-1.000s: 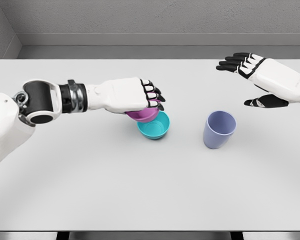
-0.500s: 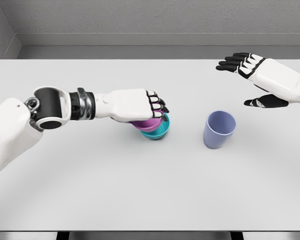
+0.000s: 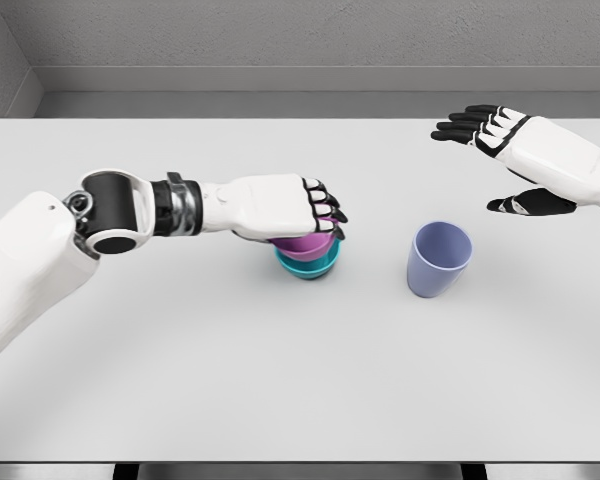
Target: Stacking bowl and cup with both arms
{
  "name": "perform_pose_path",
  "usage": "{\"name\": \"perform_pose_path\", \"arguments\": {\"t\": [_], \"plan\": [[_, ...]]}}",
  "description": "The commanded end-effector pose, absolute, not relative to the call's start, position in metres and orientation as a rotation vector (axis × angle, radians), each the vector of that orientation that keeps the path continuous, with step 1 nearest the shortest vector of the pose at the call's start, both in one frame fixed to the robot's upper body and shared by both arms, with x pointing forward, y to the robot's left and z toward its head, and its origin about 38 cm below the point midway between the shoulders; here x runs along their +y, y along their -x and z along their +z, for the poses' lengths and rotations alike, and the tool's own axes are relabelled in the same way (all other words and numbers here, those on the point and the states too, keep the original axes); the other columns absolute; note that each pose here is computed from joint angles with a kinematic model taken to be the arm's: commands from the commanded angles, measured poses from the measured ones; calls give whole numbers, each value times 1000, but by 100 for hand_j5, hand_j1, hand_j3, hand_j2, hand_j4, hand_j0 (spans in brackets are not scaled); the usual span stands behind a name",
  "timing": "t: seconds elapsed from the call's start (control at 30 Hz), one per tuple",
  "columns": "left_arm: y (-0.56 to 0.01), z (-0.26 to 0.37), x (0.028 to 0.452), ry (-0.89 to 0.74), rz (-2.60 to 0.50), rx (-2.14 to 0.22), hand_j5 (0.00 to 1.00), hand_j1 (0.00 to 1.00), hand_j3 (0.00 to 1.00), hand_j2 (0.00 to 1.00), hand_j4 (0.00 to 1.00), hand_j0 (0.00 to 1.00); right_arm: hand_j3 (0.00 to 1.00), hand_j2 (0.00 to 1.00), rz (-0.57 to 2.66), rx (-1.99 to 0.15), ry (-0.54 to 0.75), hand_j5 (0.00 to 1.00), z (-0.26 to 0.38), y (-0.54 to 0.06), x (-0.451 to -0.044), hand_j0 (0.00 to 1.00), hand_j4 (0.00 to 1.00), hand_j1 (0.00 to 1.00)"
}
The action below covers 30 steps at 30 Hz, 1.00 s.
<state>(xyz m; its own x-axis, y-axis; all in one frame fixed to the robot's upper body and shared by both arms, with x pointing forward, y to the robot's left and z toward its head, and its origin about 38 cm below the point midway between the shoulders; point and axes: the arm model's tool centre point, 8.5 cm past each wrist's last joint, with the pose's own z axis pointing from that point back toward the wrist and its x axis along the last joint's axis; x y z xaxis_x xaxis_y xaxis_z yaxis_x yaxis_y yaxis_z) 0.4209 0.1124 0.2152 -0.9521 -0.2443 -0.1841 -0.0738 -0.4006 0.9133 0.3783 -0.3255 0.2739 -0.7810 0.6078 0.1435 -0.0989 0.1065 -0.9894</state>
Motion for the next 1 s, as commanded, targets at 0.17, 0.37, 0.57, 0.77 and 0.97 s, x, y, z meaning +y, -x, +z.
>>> {"name": "perform_pose_path", "arguments": {"t": [0.17, 0.37, 0.57, 0.77, 0.97], "plan": [[-422, 214, 112, -446, -2507, -1653, 100, 100, 100, 100, 100, 100, 100, 100, 1721, -1860, 492, 100, 274, -378, -326, 100, 100, 100], [-423, 218, 120, -462, -2498, -1646, 100, 100, 100, 100, 100, 100, 100, 100, 1722, -1859, 493, 100, 275, -378, -326, 100, 100, 100], [-435, 255, 199, -468, -2303, -1657, 100, 100, 100, 100, 100, 100, 100, 100, 1727, -1850, 496, 100, 274, -378, -328, 100, 100, 100], [-437, 275, 278, -516, -2173, -1567, 100, 100, 100, 100, 100, 100, 100, 100, 1716, -1854, 491, 100, 273, -375, -329, 100, 100, 100], [-448, 253, 344, -480, -1942, -1490, 100, 100, 100, 100, 100, 100, 100, 100, 1926, -1617, 539, 100, 296, -372, -350, 100, 100, 100]]}}
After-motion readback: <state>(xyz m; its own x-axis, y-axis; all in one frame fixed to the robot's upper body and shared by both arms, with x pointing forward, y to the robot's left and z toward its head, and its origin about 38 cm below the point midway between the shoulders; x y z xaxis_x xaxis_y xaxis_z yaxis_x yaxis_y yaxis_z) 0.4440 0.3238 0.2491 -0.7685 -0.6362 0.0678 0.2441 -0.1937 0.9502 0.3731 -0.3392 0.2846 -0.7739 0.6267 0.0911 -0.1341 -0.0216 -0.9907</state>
